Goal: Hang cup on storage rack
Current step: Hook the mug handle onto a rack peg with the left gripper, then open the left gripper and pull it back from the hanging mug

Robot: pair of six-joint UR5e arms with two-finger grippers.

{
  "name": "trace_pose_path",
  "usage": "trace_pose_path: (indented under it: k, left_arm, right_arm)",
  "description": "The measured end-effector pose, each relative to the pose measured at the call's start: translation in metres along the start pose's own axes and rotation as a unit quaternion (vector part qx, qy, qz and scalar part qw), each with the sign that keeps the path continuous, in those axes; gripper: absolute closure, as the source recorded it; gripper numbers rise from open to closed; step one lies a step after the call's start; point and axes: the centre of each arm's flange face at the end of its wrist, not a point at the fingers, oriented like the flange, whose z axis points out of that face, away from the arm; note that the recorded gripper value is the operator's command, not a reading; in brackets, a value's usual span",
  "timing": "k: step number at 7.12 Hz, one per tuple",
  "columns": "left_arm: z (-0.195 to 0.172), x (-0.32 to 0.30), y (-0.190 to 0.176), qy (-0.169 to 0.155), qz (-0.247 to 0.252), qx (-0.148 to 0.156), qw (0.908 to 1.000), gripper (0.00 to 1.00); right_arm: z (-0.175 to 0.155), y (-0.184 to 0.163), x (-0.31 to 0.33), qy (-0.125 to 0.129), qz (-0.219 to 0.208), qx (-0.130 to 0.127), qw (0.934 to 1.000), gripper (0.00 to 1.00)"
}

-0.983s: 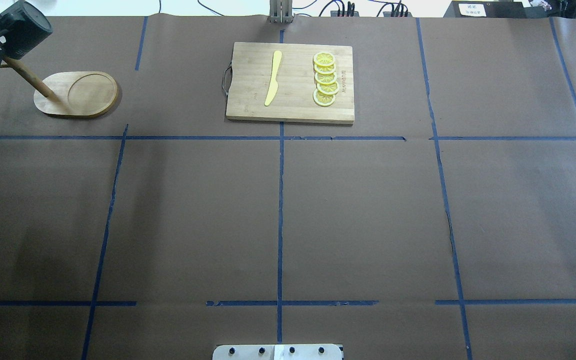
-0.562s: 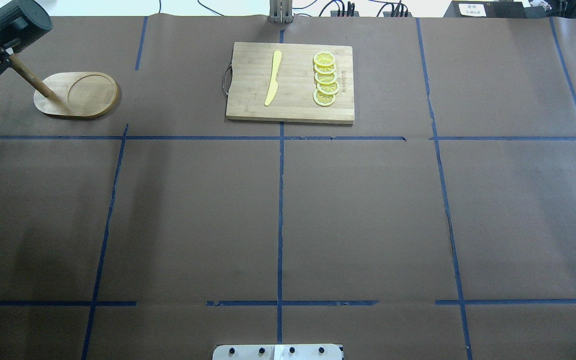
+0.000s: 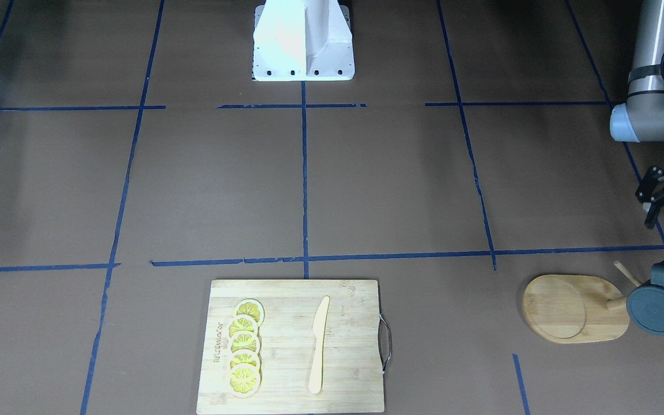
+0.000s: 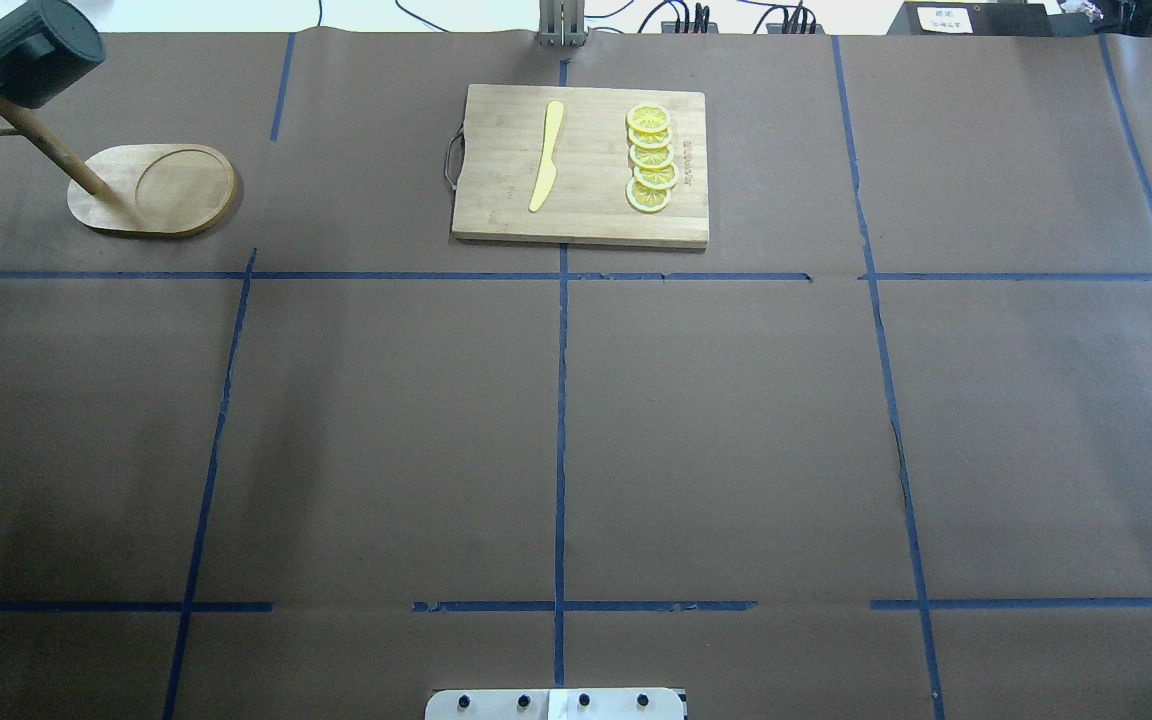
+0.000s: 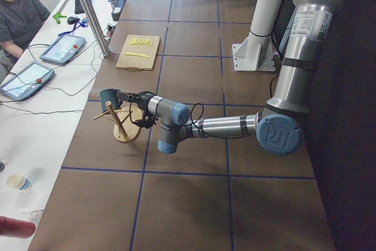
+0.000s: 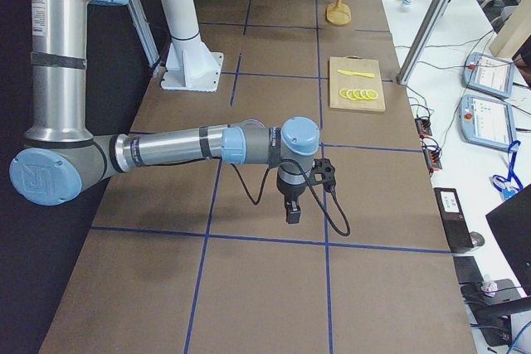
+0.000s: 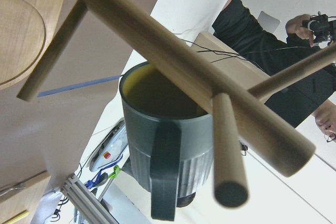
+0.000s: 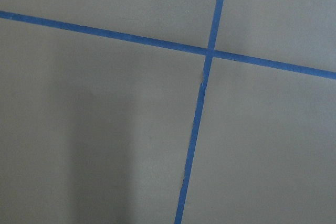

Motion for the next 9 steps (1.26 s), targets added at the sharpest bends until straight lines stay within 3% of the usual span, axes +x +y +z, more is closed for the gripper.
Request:
trace_pose_path:
  k: [1,2,3,4,5,6,7,8,9]
  left_arm:
    - [-0.032,0.004,0.008,0.001,0.018,-0.011,0.9998,0.0]
    - [-0.056,0.005,0.017,-0.012,0.072,-0.024,0.997,0.0]
    - [-0.071,0.002,0.023,-0.036,0.159,-0.041,0.9858,0.0]
    - [-0.078,-0.003,0.025,-0.057,0.251,-0.056,0.9646,0.0]
    - [-0.087,-0.01,0.022,-0.075,0.358,-0.069,0.928,0.0]
    - [-0.098,-0.016,0.013,-0.091,0.464,-0.077,0.8777,0.0]
    - [-0.109,-0.022,0.002,-0.103,0.563,-0.083,0.8159,0.0]
    - [-0.119,-0.027,-0.01,-0.113,0.65,-0.085,0.7466,0.0]
    - [-0.124,-0.03,-0.021,-0.125,0.715,-0.084,0.6826,0.0]
  right_arm:
    - [0.0,0.0,0.0,0.0,0.0,0.0,1.0,0.0]
    - [0.0,0.001,0.0,0.0,0.001,-0.001,1.0,0.0]
    - [0.001,0.002,0.001,0.0,0.003,-0.002,1.0,0.0]
    - [0.002,0.003,0.002,0.0,0.004,-0.003,1.0,0.0]
    - [0.003,0.003,0.003,0.0,0.005,-0.004,1.0,0.0]
    - [0.004,0.003,0.003,0.0,0.005,-0.005,1.0,0.0]
    - [0.004,0.004,0.003,0.0,0.005,-0.005,1.0,0.0]
    - [0.004,0.004,0.004,0.0,0.005,-0.005,1.0,0.0]
    - [0.004,0.004,0.004,0.0,0.005,-0.005,1.0,0.0]
